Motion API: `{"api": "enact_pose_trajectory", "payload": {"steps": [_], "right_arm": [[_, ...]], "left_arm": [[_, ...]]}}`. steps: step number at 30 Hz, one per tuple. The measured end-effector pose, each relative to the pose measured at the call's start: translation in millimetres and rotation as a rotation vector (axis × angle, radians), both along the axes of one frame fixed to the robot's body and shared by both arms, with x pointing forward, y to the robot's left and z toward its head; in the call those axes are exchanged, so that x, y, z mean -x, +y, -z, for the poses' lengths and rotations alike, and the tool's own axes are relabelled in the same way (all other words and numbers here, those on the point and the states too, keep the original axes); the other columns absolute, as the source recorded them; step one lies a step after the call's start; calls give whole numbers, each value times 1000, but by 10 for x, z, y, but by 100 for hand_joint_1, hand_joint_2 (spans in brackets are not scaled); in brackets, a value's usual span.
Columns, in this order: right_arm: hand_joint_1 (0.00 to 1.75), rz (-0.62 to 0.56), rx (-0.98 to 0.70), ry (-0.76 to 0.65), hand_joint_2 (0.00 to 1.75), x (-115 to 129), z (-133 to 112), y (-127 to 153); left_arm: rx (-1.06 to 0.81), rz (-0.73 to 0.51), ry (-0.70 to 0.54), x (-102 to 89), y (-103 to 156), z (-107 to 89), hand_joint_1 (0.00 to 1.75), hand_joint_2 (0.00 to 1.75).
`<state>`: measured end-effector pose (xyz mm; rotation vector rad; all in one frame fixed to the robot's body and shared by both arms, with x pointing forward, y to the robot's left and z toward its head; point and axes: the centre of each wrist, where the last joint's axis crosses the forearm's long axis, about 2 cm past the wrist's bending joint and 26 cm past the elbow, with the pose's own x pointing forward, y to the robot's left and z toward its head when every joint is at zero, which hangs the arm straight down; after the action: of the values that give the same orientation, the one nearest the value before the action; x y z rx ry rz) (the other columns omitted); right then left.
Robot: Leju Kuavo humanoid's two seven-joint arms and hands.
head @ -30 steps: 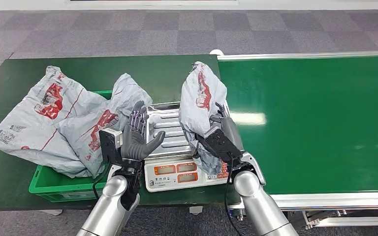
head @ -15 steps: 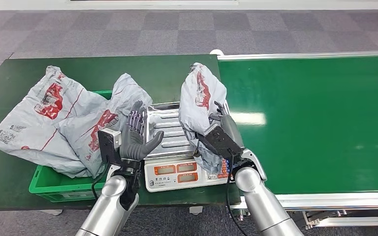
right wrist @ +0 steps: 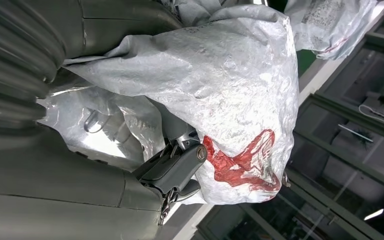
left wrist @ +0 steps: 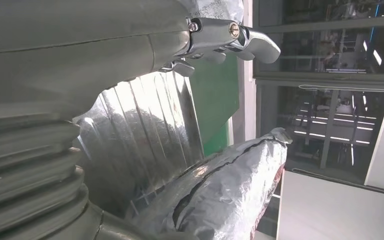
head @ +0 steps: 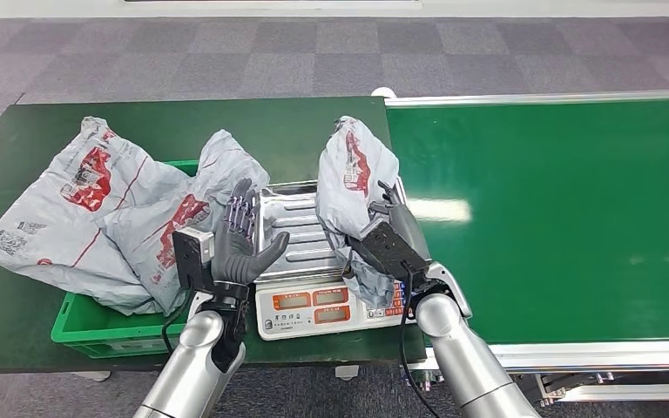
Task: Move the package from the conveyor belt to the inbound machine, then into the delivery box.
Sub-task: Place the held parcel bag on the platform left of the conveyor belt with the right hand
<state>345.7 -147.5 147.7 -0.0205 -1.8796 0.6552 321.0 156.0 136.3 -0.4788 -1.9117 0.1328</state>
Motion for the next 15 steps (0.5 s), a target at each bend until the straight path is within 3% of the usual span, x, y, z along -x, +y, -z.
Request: {"api": "enact_pose_trajectory", "payload": {"steps": [4, 10, 15], "right_arm": [[0, -2, 2, 1, 0, 0, 4, -3], [0, 15, 16, -12, 0, -3, 6, -17], [0, 102, 41, -64, 0, -13, 1, -61]], "left_arm": [[3, -1, 0, 0, 0, 0, 0, 175], [4, -2, -1, 0, 1, 1, 0, 175], [3, -3, 0, 4, 7, 8, 0, 175]]}}
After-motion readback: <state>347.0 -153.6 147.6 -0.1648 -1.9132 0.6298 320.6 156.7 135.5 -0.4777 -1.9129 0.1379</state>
